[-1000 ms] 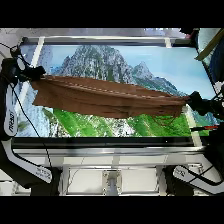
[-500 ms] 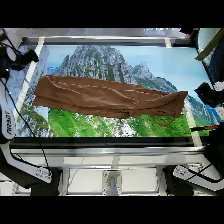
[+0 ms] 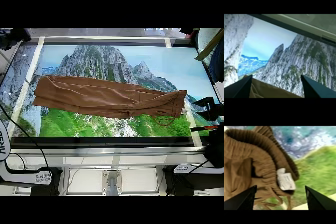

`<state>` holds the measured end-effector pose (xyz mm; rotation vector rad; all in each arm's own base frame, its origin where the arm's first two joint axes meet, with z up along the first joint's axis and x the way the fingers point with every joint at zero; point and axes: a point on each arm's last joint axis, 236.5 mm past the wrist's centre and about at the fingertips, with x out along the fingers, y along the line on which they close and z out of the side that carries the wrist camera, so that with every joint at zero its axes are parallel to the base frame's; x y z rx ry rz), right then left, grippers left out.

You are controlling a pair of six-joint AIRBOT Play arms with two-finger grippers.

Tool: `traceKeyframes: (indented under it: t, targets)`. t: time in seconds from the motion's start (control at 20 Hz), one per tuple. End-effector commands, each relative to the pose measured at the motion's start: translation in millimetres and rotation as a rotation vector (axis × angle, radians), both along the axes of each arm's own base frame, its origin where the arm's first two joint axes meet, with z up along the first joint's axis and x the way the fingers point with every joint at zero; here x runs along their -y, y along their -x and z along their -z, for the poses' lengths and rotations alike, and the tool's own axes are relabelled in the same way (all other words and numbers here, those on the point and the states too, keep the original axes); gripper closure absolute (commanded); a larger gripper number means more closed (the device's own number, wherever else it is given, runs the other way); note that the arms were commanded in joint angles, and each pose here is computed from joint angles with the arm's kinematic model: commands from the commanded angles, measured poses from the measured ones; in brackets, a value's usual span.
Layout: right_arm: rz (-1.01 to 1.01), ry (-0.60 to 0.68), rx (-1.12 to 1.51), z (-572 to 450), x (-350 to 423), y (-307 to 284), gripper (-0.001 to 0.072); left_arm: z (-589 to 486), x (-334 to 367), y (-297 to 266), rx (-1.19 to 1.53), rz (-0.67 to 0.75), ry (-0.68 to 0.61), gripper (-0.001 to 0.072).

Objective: Fold the clothes and pants, and hang the long-sleeved shirts on hangers.

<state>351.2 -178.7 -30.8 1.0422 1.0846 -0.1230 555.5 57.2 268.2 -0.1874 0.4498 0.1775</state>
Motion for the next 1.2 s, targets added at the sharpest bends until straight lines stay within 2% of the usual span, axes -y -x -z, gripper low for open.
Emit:
traceKeyframes:
  t: [0.0,0.15,0.35,0.65,0.7,0.75,0.8,0.85,0.95,1.0,1.15]
  targets:
    - [-0.087,-0.128,0.026,26.6,-16.9,-22.5,0.0032,-9.6,47.0,1.3,0.014,0.104,-0.042,0.0007]
    - [-0.160,-0.119,-0.036,54.1,-20.8,-32.0,0.0032,-9.3,71.3,1.5,0.010,0.171,-0.088,0.0007]
    - [-0.228,-0.160,-0.064,70.3,-39.6,-42.9,0.0034,-4.3,76.2,4.2,-0.013,0.179,-0.085,0.0007]
    - [-0.344,-0.127,-0.072,80.4,-75.5,-54.0,0.0044,6.3,75.9,9.9,-0.064,0.179,-0.082,0.0007]
    - [-0.357,-0.137,-0.069,78.3,-82.4,-55.7,0.0167,8.1,76.0,10.9,-0.073,0.179,-0.081,0.0007]
    - [-0.358,-0.144,-0.057,75.1,-86.7,-59.2,0.0475,10.3,76.6,11.9,-0.083,0.180,-0.079,0.0008]
    - [-0.358,-0.161,-0.037,68.1,-91.3,-62.6,0.0652,12.7,79.7,12.5,-0.091,0.187,-0.072,0.0010]
    - [-0.380,-0.177,0.005,56.6,-96.8,-65.5,0.0668,15.9,82.9,12.6,-0.100,0.193,-0.065,0.0067]
    - [-0.404,-0.177,0.060,28.0,-100.6,-66.0,0.0669,27.7,99.5,13.3,-0.134,0.226,-0.045,0.0569]
    - [-0.413,-0.158,0.080,12.3,-99.3,-63.8,0.0669,36.2,113.5,14.0,-0.158,0.255,-0.033,0.0695]
    - [-0.423,-0.097,0.157,-49.4,-93.4,-50.8,0.0669,66.6,176.3,14.4,-0.220,0.396,-0.007,0.0696]
